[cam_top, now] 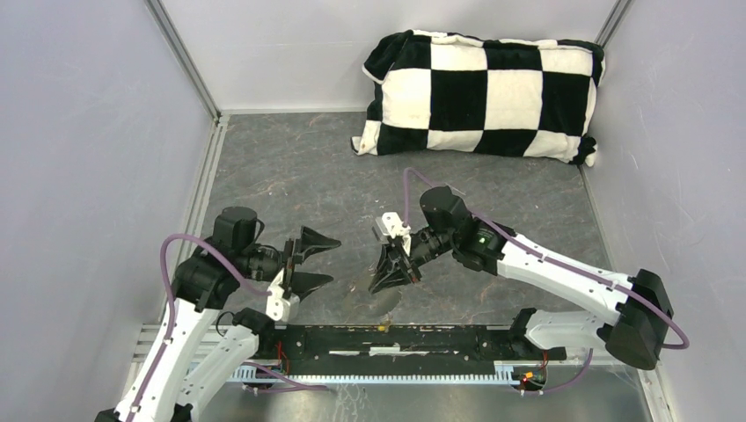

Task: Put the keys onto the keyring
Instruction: Adjust the key on the keyring.

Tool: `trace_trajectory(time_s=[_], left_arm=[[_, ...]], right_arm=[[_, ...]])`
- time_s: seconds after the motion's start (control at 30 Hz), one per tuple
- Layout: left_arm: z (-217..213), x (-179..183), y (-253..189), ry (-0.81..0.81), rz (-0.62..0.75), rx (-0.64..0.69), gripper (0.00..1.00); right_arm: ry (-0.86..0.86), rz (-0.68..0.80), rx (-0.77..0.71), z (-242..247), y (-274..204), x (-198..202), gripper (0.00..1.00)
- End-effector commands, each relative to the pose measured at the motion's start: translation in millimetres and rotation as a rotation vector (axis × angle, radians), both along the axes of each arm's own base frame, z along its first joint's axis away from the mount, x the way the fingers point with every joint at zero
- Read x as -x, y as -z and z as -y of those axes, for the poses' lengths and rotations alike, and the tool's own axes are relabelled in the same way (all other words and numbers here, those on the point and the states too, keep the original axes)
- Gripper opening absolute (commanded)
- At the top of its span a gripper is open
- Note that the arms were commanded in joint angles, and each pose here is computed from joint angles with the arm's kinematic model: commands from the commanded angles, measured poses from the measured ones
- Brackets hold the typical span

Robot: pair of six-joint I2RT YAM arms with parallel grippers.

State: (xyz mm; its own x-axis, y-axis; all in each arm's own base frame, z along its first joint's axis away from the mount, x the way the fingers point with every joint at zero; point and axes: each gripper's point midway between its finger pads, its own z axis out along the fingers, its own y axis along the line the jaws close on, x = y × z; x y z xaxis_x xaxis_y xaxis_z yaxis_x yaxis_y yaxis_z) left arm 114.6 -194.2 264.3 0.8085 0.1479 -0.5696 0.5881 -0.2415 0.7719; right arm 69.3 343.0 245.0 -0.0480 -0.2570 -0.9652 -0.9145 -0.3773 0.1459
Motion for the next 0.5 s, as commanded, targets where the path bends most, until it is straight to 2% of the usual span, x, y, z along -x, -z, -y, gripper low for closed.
trace_trajectory(time_s=[0.0, 0.13, 0.37, 0.47], left_arm=[[3.7, 19.4, -10.6, 0.102, 0.102, 0.073, 0.85], [1.3, 30.8, -12.4, 0.108, 0.103, 0.094, 0.81], [-1.0, 35.3, -19.3, 0.102, 0.164, 0.114, 0.61], [-1.4, 33.7, -26.2, 0.085, 0.21, 0.142, 0.58]], right_arm=[[-0.061, 0.019, -0.148, -16.5, -43.3, 1.6, 0.0], [-0.074, -0.026, -0.194, -26.3, -54.7, 1.7, 0.01], [-0.096, -0.051, -0.229, -42.5, -62.7, -1.0, 0.0], [-0.095, -0.057, -0.229, -45.2, -61.5, -2.0, 0.01]])
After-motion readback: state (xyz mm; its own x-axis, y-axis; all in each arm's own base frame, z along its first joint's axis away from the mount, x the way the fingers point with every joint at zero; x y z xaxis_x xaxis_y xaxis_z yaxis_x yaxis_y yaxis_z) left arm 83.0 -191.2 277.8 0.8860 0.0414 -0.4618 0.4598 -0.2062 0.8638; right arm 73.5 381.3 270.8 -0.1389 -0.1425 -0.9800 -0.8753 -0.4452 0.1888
